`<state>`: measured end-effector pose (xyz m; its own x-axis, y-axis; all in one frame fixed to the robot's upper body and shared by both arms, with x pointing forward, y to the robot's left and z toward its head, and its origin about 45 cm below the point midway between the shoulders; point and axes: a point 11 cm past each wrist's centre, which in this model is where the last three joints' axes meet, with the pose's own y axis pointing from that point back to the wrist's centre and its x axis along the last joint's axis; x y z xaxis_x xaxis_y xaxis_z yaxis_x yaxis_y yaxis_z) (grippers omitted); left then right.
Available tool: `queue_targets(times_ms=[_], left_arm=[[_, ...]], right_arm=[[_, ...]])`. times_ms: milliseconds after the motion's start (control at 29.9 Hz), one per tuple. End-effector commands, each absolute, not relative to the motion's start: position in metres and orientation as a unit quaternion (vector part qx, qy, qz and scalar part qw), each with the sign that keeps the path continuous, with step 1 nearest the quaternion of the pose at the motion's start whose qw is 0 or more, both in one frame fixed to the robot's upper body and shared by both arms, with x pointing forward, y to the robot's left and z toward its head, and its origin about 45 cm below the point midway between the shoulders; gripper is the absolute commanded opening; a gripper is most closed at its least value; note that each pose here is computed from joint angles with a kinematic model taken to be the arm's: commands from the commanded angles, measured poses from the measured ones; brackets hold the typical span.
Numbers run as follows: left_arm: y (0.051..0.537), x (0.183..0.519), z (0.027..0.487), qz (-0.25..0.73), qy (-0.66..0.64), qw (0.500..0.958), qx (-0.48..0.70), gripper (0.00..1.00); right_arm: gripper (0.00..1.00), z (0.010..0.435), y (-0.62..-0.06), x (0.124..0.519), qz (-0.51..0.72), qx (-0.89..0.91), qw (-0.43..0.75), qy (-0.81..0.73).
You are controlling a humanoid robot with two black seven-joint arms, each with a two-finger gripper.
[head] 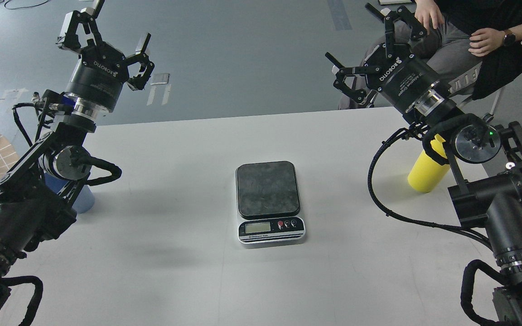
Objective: Pour seasoning into cup on scale with both arms
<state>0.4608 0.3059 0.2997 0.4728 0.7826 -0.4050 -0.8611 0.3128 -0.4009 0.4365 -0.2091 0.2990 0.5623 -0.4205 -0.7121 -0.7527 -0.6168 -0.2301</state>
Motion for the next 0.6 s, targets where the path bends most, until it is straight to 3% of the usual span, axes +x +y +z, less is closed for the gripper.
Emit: queue_targets(times_ms=[0, 568], left_arm=[[0.3041, 0.4605, 0.2978, 0.508, 0.070, 0.808, -0.290, 0.98], [0.3057, 0.4610, 0.3001, 0.509, 0.069, 0.807, -0.292, 0.98]], right_arm=[[1.00, 0.2990, -0.2103, 0.4367, 0.312, -0.843, 0.266, 0.349], [1.00, 0.2994, -0.2095, 0.4368, 0.312, -0.843, 0.265, 0.348]])
